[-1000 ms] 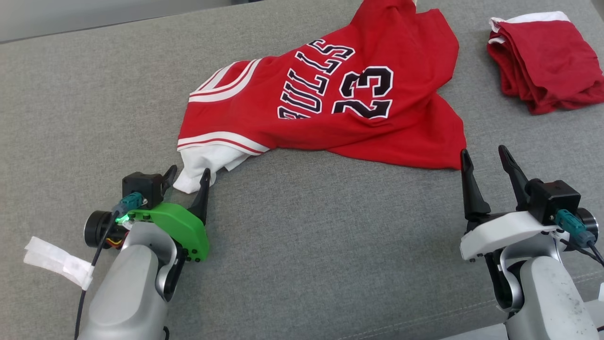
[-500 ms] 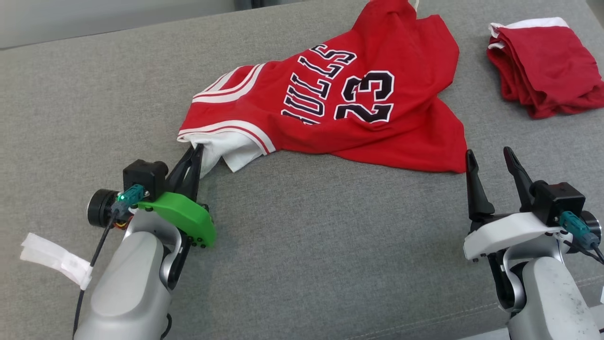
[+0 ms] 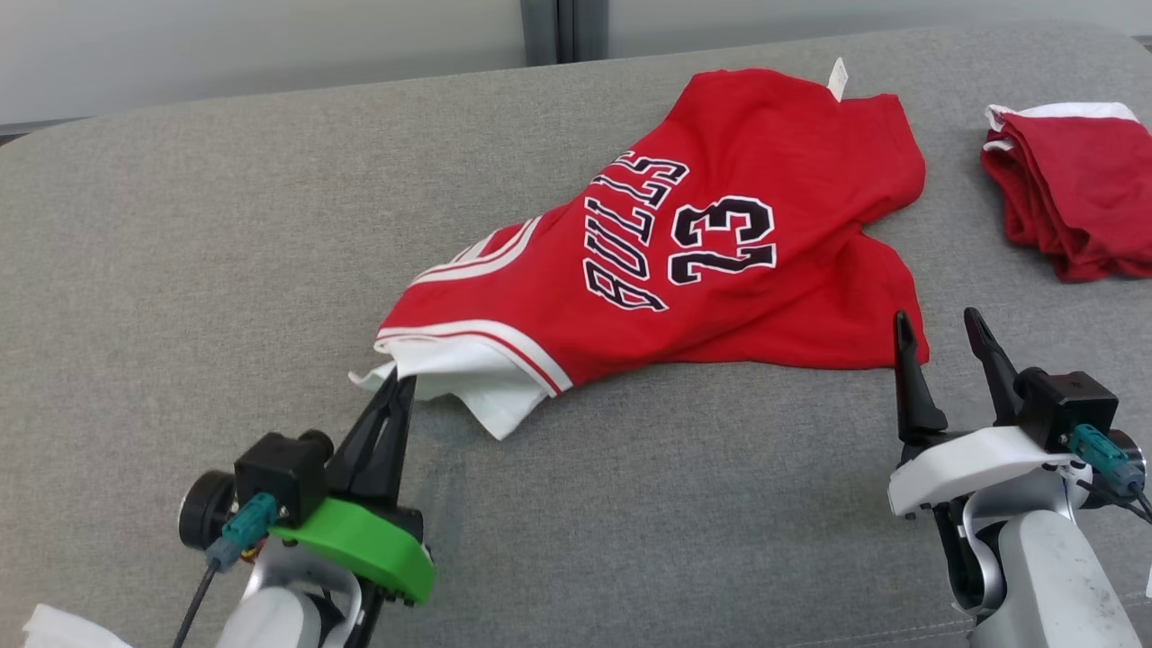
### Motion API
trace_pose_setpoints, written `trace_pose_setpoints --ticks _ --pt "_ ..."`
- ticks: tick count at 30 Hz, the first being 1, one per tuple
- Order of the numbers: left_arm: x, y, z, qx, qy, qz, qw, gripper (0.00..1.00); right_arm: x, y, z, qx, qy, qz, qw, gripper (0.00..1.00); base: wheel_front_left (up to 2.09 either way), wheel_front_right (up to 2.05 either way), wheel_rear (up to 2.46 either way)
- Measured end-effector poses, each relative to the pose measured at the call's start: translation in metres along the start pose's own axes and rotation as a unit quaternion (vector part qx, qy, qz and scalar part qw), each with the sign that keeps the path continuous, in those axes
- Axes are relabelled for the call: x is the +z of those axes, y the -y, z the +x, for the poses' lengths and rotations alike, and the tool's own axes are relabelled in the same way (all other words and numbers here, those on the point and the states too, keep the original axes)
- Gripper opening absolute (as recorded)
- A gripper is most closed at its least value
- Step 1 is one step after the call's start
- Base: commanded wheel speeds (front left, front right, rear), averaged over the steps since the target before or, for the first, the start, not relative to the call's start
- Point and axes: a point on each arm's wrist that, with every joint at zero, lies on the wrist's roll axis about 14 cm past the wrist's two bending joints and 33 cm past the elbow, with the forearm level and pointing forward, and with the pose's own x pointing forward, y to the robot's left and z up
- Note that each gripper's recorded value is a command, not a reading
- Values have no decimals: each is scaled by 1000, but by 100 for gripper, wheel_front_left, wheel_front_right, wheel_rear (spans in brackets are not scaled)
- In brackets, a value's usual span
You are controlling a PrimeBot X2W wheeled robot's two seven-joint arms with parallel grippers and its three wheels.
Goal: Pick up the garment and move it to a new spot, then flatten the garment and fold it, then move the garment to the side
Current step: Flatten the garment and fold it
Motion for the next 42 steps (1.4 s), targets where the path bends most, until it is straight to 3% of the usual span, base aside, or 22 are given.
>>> trace_pose_setpoints --ticks 5,10,18,24,25,26,27,28,42 --pt "-13 7 -26 17 -40 -42 998 0 -2 -5 2 7 -1 2 1000 100 0 0 0" --pt "-33 -7 -26 47 -77 -66 994 0 -8 -2 5 3 -9 2 1000 100 0 0 0" --pt "-57 -42 8 85 -108 -71 988 0 -15 10 7 -12 -17 -3 1000 100 0 0 0" --pt "-66 -47 32 85 -109 -75 988 0 -20 24 5 -31 -25 -8 999 100 0 0 0" --pt "-69 -49 34 87 -112 -76 987 17 -20 26 4 -33 -25 -9 999 100 0 0 0" --pt "-71 -49 35 87 -115 -78 986 40 -21 26 4 -35 -26 -9 999 100 0 0 0" --pt "-73 -51 35 91 -116 -77 986 87 -21 27 3 -35 -25 -8 999 100 0 0 0" --pt "-73 -53 35 95 -113 -75 986 100 -21 27 3 -35 -24 -8 999 100 0 0 0" --pt "-31 -67 6 124 -10 -74 990 100 2 7 0 -9 22 -2 1000 100 0 0 0"
